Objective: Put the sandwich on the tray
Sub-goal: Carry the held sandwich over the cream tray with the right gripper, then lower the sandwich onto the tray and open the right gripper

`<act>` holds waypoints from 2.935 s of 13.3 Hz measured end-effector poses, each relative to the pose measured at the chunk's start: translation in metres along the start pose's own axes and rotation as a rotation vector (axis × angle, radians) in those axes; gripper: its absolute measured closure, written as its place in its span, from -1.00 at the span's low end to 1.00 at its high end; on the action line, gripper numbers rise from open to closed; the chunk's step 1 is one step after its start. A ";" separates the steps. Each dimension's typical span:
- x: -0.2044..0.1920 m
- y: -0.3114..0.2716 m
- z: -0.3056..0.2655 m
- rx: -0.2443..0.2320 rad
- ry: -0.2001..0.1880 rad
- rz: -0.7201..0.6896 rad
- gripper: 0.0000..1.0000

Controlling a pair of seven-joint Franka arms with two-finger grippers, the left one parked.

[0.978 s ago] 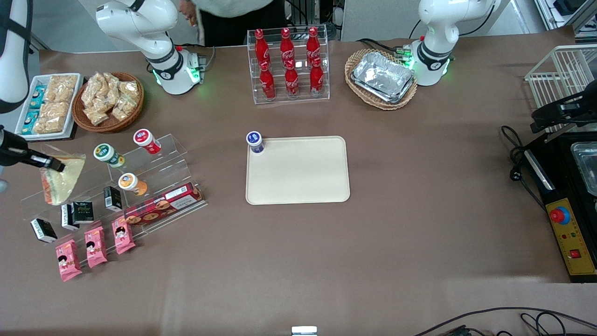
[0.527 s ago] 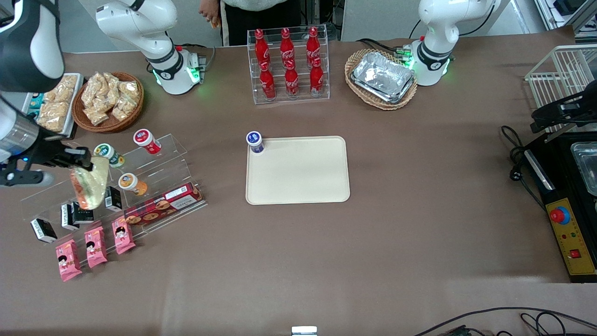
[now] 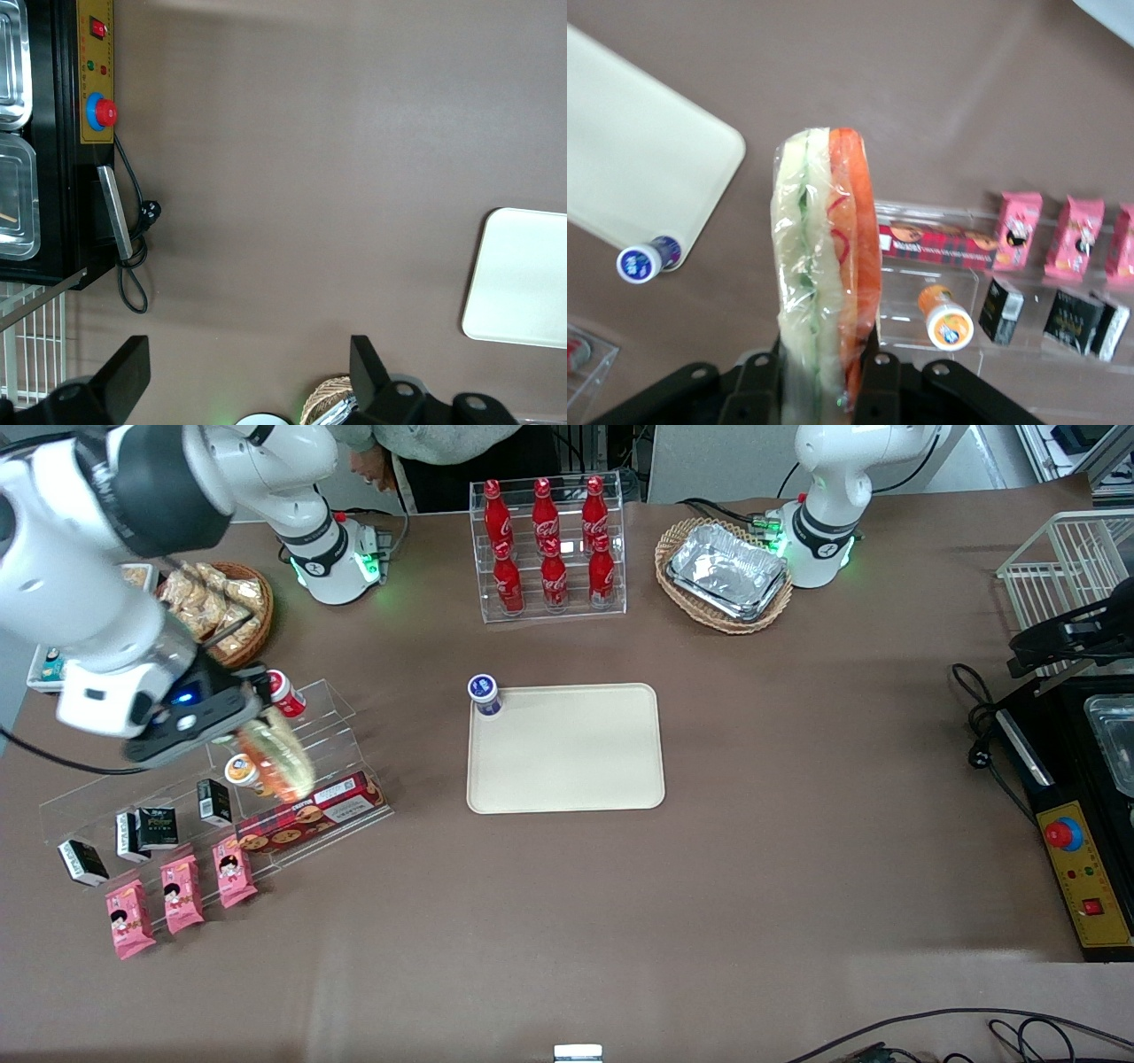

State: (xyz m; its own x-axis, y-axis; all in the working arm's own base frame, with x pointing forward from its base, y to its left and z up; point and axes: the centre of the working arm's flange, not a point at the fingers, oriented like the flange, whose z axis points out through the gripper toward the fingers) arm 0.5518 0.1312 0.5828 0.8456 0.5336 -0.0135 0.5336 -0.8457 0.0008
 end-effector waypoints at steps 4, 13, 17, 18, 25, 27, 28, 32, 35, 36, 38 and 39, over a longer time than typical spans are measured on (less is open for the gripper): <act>0.018 -0.050 0.005 0.011 -0.003 -0.236 0.39; 0.099 -0.147 0.090 0.085 0.019 -0.574 0.39; 0.125 -0.184 0.138 0.076 0.023 -0.656 0.39; 0.130 -0.193 0.152 0.065 0.016 -0.678 0.39; 0.143 -0.253 0.211 0.020 -0.026 -0.806 0.39; 0.147 -0.266 0.229 0.022 -0.013 -0.825 0.39; 0.148 -0.276 0.238 0.007 -0.015 -0.832 0.39; 0.149 -0.311 0.279 -0.036 -0.031 -0.843 0.39; 0.153 -0.317 0.303 -0.026 -0.013 -0.844 0.39; 0.154 -0.316 0.310 -0.027 -0.011 -0.845 0.39; 0.154 -0.317 0.318 -0.040 -0.008 -0.841 0.37; 0.155 -0.320 0.320 -0.043 0.000 -0.837 0.34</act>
State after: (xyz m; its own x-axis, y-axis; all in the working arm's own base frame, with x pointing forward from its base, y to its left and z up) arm 0.5085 0.4819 0.2608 0.1700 0.9851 -0.0268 0.9852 -0.1693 0.0284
